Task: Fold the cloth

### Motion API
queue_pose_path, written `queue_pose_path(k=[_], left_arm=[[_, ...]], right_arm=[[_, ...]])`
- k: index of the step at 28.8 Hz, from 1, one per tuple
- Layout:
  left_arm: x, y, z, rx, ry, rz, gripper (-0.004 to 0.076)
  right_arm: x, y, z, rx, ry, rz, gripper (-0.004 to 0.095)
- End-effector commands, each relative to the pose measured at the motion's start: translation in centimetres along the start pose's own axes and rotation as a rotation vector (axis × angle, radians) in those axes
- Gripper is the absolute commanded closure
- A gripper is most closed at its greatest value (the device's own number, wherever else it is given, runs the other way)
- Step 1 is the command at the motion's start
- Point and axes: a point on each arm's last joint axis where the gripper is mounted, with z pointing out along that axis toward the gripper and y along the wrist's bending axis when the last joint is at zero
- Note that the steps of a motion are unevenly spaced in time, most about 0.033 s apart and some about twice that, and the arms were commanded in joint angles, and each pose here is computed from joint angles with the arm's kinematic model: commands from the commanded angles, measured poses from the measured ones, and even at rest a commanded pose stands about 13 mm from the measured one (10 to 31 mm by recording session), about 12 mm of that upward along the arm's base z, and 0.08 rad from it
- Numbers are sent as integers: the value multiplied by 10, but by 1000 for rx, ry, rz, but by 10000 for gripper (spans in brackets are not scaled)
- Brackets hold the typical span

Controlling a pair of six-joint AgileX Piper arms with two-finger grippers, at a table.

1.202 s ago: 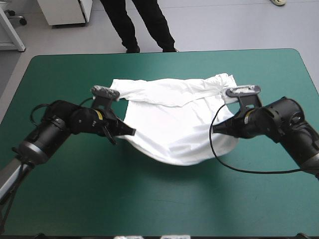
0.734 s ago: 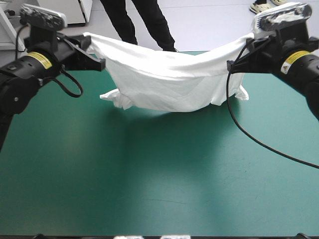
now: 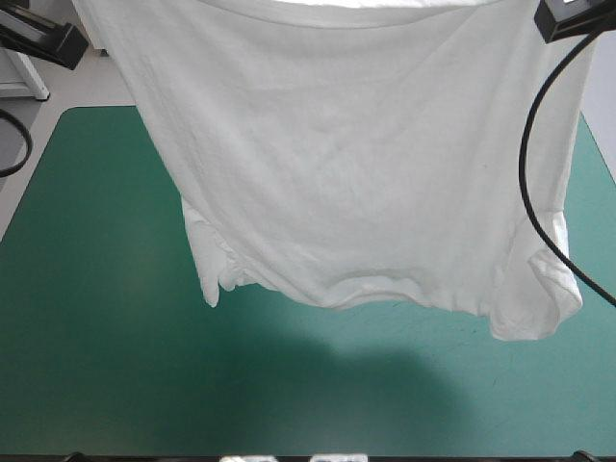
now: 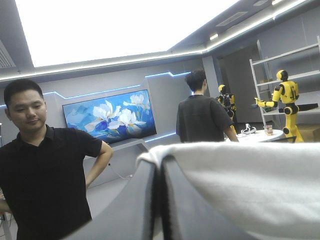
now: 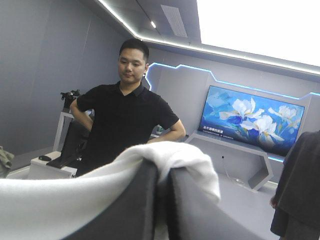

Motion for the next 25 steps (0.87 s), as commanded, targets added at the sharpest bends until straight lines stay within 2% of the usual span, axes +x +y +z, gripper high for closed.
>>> queue_pose_path(k=[1,5,9,13,17,25], left_arm=[[-7,2,3,-23,-75,1,733],[20,4,35,-56,-19,-42,733],[54,6,74,-116,-6,-32,733],[81,9,108,-151,-93,29,733],[92,20,122,-192,-200,25,733],[88,33,124,-231,-211,56,733]], right_arm=[[3,1,7,8,16,13,925],[37,7,42,50,146,21,925],[68,5,78,132,182,54,925],[90,2,112,136,101,49,925],[90,1,129,131,-22,17,925],[87,2,139,126,-61,40,925]])
